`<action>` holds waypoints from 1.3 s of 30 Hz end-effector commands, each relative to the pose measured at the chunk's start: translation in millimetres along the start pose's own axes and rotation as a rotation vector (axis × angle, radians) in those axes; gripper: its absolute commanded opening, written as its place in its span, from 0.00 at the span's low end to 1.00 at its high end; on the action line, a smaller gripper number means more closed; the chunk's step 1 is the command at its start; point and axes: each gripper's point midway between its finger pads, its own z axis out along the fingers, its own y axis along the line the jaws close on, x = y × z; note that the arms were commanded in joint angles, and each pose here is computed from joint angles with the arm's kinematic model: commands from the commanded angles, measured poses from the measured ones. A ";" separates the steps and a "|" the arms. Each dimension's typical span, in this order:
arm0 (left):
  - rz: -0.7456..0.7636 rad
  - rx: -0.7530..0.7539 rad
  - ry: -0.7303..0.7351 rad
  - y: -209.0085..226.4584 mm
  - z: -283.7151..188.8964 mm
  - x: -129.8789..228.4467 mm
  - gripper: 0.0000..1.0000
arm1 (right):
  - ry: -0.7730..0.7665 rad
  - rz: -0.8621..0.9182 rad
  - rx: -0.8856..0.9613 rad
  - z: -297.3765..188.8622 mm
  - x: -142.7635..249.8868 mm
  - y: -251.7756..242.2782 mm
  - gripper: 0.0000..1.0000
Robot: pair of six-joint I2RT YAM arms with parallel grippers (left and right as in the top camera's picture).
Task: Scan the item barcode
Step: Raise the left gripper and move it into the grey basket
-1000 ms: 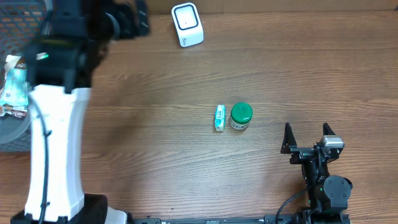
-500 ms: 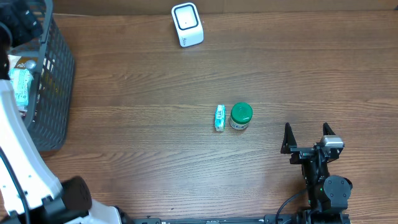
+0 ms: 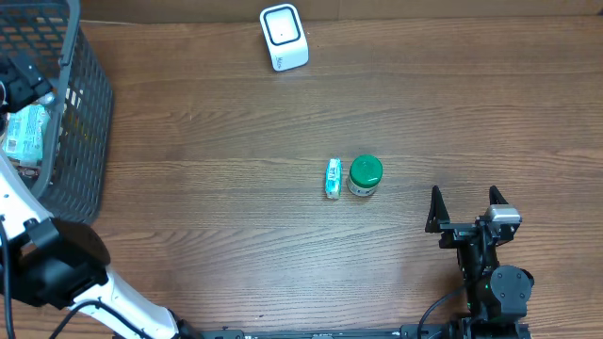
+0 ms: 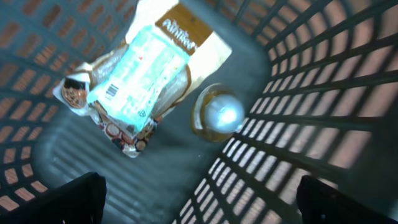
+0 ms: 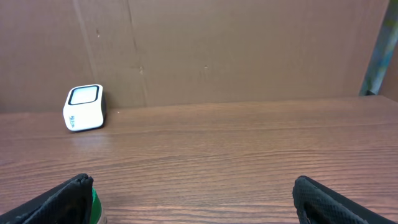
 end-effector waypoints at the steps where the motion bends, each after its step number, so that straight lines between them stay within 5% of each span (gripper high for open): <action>1: 0.056 0.015 0.052 1.7 19.8 5.4 1.00 | -0.004 0.004 0.014 0.2 1.9 -2.7 1.00; 22: 0.180 0.119 0.230 -7.1 129.8 32.8 0.98 | -0.004 0.004 0.014 0.2 1.9 -2.7 1.00; 39: 0.165 0.117 0.212 -7.5 129.9 28.2 0.42 | -0.004 0.004 0.014 0.2 1.9 -2.7 1.00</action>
